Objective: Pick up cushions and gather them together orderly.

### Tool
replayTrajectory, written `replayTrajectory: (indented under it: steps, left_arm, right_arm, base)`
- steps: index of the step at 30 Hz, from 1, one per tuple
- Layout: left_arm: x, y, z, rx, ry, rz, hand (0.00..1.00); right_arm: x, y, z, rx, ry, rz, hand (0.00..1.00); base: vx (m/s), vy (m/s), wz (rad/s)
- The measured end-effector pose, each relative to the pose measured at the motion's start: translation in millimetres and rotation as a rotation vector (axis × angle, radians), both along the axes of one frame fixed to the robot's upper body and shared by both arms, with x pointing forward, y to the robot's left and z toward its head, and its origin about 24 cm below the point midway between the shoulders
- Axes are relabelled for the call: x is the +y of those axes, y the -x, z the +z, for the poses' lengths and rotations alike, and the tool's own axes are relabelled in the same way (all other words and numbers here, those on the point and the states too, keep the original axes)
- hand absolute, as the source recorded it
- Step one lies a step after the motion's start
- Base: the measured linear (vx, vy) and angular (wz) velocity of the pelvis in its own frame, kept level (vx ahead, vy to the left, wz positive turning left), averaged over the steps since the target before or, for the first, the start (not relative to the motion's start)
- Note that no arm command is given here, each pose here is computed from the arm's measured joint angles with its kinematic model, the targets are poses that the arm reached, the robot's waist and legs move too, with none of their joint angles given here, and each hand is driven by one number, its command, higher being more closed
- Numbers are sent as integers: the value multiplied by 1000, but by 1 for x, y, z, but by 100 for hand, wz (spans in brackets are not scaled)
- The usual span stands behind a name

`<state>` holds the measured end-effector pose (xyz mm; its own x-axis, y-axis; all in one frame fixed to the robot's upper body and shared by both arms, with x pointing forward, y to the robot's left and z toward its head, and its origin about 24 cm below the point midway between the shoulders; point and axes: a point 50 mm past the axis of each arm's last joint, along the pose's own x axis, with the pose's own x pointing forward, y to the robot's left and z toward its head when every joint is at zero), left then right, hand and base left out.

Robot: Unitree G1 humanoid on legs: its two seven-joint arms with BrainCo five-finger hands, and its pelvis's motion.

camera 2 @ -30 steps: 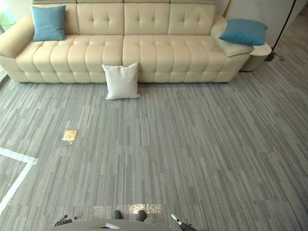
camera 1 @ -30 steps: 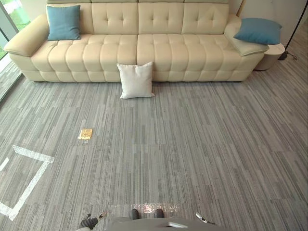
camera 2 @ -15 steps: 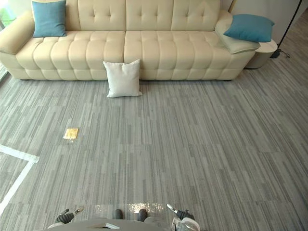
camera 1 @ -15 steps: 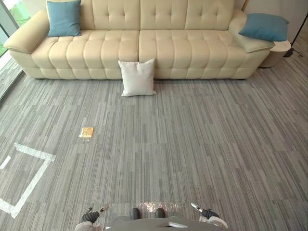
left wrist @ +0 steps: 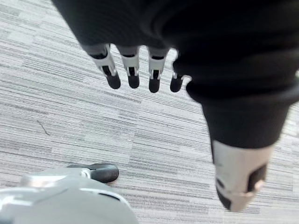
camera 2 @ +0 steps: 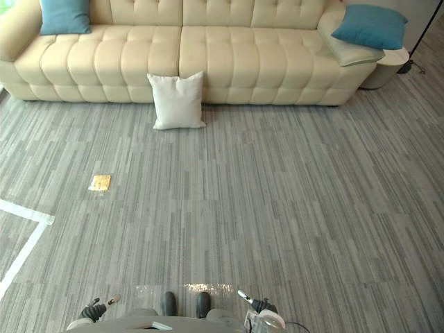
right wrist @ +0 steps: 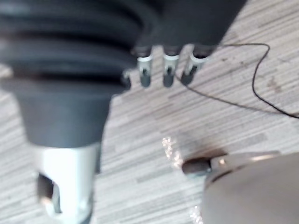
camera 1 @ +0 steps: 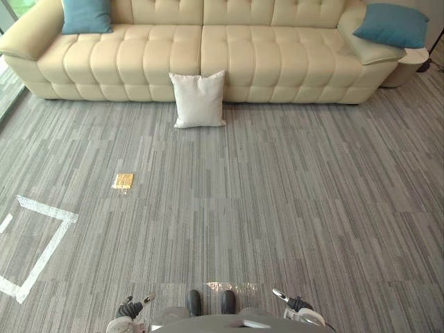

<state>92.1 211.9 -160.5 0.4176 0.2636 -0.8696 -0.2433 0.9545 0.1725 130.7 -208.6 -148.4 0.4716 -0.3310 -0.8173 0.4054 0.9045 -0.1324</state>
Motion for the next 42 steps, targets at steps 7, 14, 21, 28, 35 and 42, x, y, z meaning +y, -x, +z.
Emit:
replayTrajectory:
  steps: [7, 14, 21, 28, 35, 42]
  left_arm:
    - [0, -11, 3, -32, -1, 7, 0]
    - [-26, -25, 4, -89, 72, 26, 0]
    - [-21, -40, 14, -201, 92, 148, 0]
    - [-21, -53, 20, -256, 86, 143, 0]
    - [-14, -50, 19, -245, 79, 163, 0]
    - [-7, -31, 10, -158, 83, 196, 0]
  right_arm:
    - [3, -19, 6, -56, -2, 10, 0]
    - [-9, -24, 12, -94, 25, -18, 0]
    - [8, -23, 10, -91, 0, 23, 0]
    - [11, -16, 7, -63, -18, 7, 0]
    - [25, -3, 0, -30, -55, -1, 0]
    - [32, -11, 3, -61, -72, 8, 0]
  base:
    - [363, -38, 35]
    - [612, -220, 43]
    - [462, -150, -21]
    - [348, 105, -7]
    - [399, 327, -28]
    - [466, 228, -2]
